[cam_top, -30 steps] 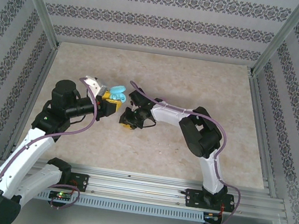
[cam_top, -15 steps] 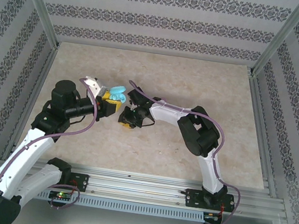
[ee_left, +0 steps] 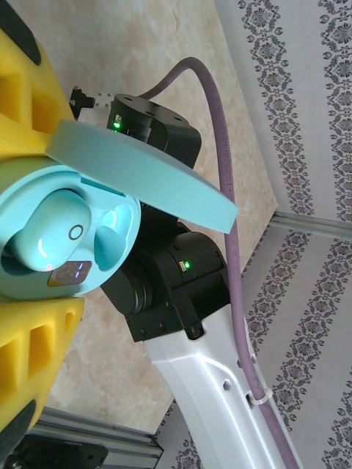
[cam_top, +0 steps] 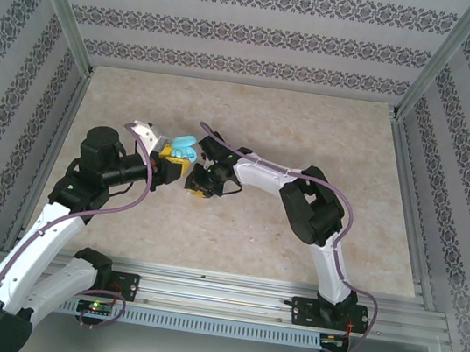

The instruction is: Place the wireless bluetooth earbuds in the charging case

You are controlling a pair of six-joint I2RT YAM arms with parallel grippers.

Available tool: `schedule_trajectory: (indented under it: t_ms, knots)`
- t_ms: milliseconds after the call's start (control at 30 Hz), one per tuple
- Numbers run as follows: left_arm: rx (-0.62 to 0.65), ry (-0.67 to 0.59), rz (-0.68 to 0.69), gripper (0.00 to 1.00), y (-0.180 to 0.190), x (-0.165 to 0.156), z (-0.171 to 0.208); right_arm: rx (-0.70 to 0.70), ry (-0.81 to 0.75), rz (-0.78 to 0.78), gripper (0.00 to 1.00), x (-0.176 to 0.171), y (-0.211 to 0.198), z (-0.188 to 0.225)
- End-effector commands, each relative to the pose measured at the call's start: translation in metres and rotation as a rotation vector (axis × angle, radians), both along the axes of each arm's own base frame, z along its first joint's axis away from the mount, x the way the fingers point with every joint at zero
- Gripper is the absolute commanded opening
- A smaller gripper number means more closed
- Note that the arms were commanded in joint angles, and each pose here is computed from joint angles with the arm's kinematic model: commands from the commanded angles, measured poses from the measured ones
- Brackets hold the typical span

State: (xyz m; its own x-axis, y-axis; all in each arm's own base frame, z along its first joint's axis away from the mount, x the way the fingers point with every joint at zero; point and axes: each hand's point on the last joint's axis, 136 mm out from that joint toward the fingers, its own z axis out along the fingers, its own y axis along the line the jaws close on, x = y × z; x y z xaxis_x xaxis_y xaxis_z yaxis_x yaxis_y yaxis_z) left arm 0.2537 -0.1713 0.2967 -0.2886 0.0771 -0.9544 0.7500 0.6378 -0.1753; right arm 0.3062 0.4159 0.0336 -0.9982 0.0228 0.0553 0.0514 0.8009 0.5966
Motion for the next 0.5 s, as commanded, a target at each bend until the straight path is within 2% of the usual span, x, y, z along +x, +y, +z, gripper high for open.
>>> schedule_trajectory:
  t_ms: [0,467]
  knots:
    - [0.015,-0.028,-0.017,0.23,-0.001,-0.006,0.002,-0.043,0.004,0.020,0.27,0.000,-0.001,-0.011]
    - [0.017,-0.035,-0.017,0.23,-0.002,-0.005,0.004,-0.106,0.003,0.060,0.28,0.003,-0.003,-0.025]
